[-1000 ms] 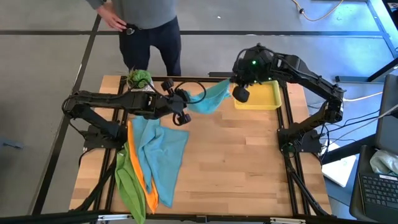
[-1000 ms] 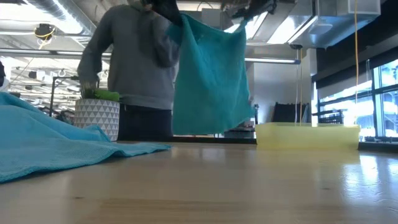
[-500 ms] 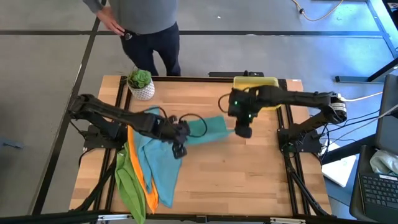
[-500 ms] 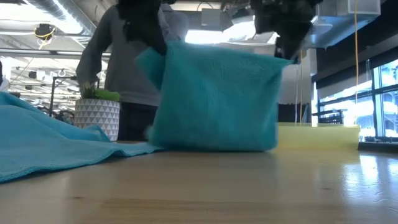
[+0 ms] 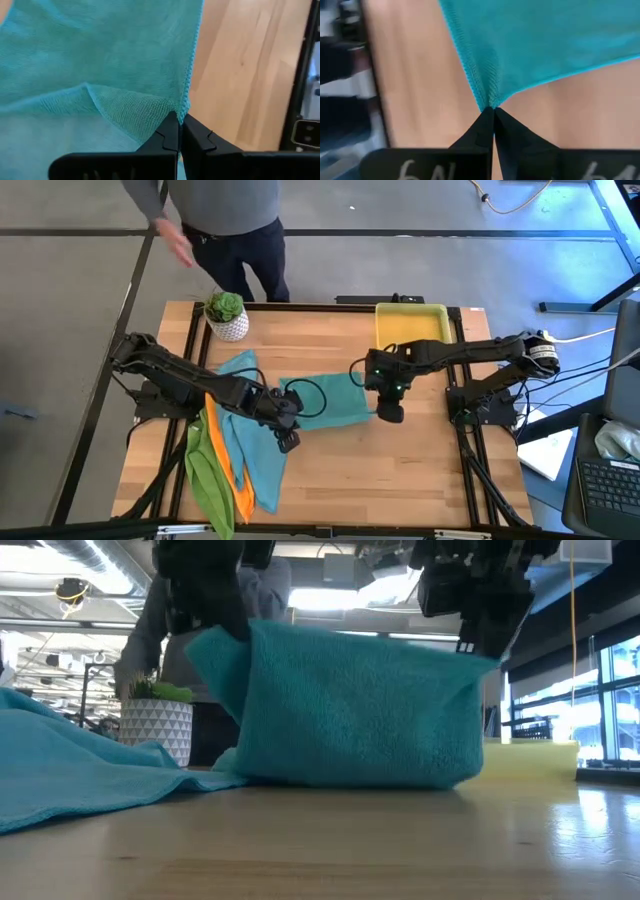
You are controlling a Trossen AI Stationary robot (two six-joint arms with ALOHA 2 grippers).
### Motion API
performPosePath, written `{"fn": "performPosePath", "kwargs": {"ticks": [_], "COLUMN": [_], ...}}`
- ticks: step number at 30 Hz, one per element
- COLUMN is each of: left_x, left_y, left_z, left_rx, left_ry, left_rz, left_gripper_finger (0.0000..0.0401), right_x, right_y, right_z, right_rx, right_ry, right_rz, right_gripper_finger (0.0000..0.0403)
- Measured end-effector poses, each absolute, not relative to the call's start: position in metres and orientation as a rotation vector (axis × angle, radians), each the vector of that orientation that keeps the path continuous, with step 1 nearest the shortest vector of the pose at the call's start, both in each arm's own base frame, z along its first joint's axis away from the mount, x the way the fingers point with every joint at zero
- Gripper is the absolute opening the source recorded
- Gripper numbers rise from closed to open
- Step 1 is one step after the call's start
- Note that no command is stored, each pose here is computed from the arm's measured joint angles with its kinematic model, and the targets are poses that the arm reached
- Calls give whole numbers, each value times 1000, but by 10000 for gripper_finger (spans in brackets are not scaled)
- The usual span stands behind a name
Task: Fold microfiber towels
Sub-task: Fold the right blue microfiber towel
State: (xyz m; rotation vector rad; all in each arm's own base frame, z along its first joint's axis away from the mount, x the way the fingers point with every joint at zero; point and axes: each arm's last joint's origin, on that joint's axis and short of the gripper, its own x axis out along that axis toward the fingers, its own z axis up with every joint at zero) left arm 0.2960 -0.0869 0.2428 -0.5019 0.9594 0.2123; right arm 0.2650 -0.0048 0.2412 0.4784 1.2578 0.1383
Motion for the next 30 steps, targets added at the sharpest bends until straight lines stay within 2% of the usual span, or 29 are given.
{"fn": "performPosePath", "kwargs": {"ticks": [6,11,20,26,30], "left_x": [294,294,288,289,289], "left_y": [-72,-66,-71,-73,-72], "left_z": [230,229,228,227,227], "left_rx": [-518,-660,-963,-914,-863], "left_ry": [1004,1071,1220,1169,1126], "left_rz": [242,201,181,237,282], "left_gripper_finger": [0,0,0,0,0], "right_x": [266,271,263,265,275], "right_y": [-11,-12,-11,-12,-11], "right_z": [240,242,239,240,243], "right_rx": [333,315,357,304,246], "right_ry": [1233,1182,1272,1243,1137], "right_rz": [-60,-62,-79,-36,30], "right_gripper_finger": [14,14,14,14,14]}}
